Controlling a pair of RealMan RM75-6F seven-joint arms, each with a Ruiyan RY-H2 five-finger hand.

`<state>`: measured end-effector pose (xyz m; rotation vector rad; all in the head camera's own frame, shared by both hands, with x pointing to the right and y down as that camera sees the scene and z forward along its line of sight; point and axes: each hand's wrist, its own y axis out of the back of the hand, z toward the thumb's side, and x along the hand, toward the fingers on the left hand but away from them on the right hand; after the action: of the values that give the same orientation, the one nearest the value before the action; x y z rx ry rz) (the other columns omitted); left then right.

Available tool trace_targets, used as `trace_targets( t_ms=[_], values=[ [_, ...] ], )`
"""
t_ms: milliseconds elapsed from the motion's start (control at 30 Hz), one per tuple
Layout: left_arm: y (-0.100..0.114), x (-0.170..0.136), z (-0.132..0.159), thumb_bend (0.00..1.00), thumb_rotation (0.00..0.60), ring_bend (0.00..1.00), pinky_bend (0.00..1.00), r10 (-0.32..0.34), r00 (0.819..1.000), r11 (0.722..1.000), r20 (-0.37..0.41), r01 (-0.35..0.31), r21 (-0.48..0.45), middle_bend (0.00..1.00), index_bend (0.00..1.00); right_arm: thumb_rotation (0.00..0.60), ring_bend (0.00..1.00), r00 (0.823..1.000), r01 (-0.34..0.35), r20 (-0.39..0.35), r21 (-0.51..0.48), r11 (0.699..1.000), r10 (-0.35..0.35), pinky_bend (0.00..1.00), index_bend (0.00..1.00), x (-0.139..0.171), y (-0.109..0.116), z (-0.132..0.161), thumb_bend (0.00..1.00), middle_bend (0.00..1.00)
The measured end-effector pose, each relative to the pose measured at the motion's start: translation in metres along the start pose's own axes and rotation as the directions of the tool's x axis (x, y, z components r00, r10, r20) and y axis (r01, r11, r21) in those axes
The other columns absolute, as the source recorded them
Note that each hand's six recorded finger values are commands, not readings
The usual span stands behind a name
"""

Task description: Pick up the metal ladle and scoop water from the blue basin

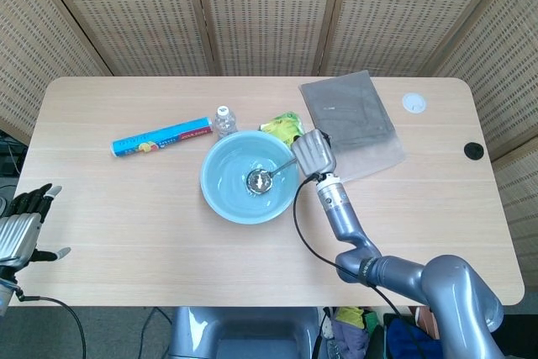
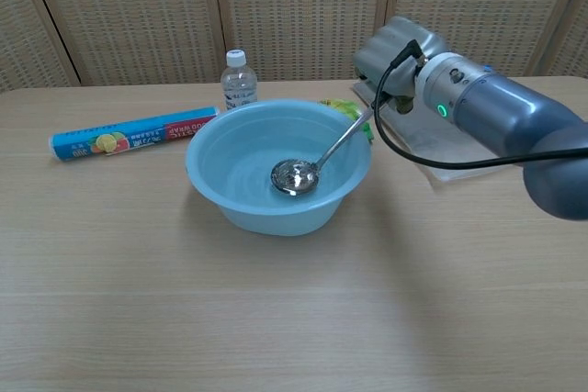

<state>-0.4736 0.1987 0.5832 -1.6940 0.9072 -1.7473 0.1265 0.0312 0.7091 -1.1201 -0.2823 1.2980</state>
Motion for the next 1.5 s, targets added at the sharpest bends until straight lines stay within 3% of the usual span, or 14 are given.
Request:
trace_targets(
  t_ms=[433,733,867,1100,1500],
  values=[
    [-0.001,0.000,0.001,0.00,0.600,0.00,0.00,-0.001,1.000,1.000,0.001,0.001,0.004,0.00,0.00,0.600,0.91,0.996,0.030,-0.084,0.068,0.997,-0.025,1.00,0.84,0.014,0.002,0.017,0.80,0.95],
    [-0.001,0.001,0.001,0.00,0.600,0.00,0.00,-0.004,1.000,1.000,-0.003,0.004,0.004,0.00,0.00,0.600,0.92,0.995,-0.090,-0.059,-0.134,0.987,0.082,1.00,0.85,0.019,0.000,0.019,0.81,0.95],
    [-0.002,0.001,0.001,0.00,0.600,0.00,0.00,-0.006,1.000,1.000,-0.001,0.006,0.006,0.00,0.00,0.600,0.92,0.986,-0.164,-0.043,-0.243,0.956,0.158,1.00,0.85,0.020,-0.002,0.014,0.81,0.95],
    [-0.003,0.002,0.003,0.00,0.600,0.00,0.00,-0.011,1.000,1.000,0.003,0.011,0.009,0.00,0.00,0.600,0.92,0.956,-0.272,-0.020,-0.431,0.861,0.292,1.00,0.85,0.022,0.004,-0.015,0.82,0.95],
    [-0.005,0.002,0.004,0.00,0.600,0.00,0.00,-0.022,1.000,1.000,0.009,0.022,0.014,0.00,0.00,0.600,0.92,0.942,-0.276,0.011,-0.540,0.795,0.334,1.00,0.85,0.025,0.022,-0.050,0.82,0.95]
  ],
)
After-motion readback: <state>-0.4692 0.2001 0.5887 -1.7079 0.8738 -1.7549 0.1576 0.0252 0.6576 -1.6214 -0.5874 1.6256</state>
